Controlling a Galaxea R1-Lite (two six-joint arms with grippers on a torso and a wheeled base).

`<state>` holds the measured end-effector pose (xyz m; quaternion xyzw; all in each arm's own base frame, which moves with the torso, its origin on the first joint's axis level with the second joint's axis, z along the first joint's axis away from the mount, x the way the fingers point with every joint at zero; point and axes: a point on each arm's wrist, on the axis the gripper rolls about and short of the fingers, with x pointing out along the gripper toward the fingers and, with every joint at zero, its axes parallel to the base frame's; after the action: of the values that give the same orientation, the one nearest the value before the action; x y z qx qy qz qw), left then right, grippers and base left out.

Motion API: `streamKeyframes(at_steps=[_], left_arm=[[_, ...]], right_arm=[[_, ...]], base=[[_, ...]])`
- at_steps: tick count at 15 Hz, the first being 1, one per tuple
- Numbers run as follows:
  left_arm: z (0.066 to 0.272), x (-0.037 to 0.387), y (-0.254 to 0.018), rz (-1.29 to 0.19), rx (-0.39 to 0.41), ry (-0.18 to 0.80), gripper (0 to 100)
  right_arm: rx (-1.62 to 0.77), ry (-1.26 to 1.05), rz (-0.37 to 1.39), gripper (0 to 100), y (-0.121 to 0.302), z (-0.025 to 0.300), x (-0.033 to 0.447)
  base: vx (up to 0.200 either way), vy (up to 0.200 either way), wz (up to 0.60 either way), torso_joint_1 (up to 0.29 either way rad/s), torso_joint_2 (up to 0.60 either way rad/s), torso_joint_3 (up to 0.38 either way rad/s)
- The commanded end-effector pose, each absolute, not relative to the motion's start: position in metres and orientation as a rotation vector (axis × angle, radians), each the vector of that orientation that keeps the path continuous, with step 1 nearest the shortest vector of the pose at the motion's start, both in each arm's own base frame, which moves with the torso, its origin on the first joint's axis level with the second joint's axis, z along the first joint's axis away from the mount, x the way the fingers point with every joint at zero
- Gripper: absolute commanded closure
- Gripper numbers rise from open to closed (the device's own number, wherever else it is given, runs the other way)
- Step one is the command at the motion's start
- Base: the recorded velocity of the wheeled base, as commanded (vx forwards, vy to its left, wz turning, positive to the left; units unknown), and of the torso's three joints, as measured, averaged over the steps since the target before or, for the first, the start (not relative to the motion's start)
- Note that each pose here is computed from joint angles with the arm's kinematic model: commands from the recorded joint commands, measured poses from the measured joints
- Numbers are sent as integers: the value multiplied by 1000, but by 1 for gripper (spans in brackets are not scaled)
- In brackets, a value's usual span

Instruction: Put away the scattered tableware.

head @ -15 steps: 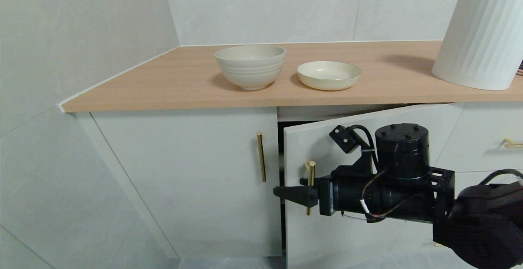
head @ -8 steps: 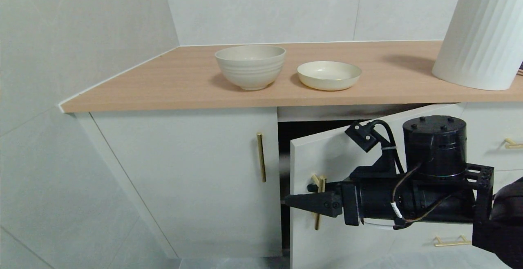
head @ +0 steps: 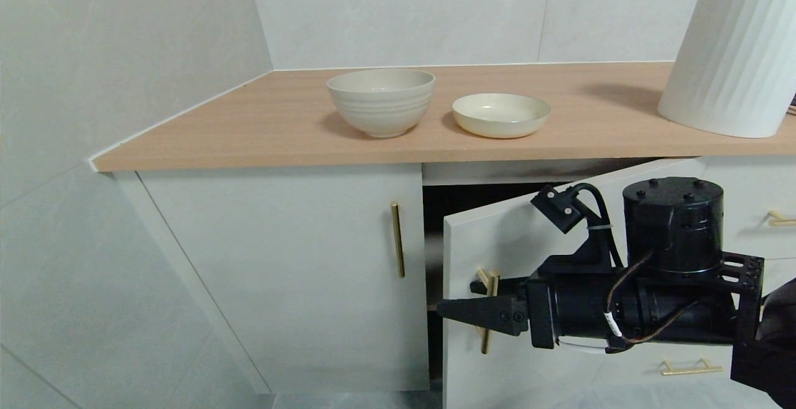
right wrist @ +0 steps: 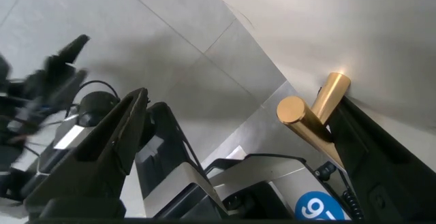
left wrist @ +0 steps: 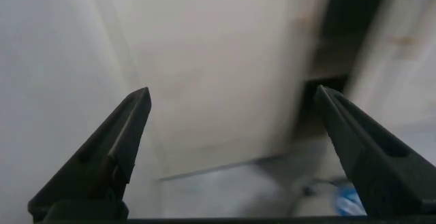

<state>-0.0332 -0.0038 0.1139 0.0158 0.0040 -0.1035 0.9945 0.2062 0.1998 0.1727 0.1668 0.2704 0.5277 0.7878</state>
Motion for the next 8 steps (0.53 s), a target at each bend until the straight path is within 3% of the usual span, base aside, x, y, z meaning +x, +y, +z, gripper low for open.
streamKeyframes(at_steps=[1, 4, 6, 8], left_arm=[[172, -5, -8, -423, -11, 182, 0], [222, 58, -14, -567, -76, 319, 0], [226, 98, -22, -623, -108, 427, 0], [206, 144, -38, -675, -160, 551, 0]], right_arm=[[357, 590, 1136, 0, 200, 171, 205], [358, 584, 1138, 0, 200, 173, 204], [360, 585, 1138, 0, 199, 172, 204], [360, 585, 1138, 0, 199, 172, 204]], base=[[0, 0, 0, 0, 0, 0], [0, 0, 0, 0, 0, 0], [0, 0, 0, 0, 0, 0], [0, 0, 0, 0, 0, 0]])
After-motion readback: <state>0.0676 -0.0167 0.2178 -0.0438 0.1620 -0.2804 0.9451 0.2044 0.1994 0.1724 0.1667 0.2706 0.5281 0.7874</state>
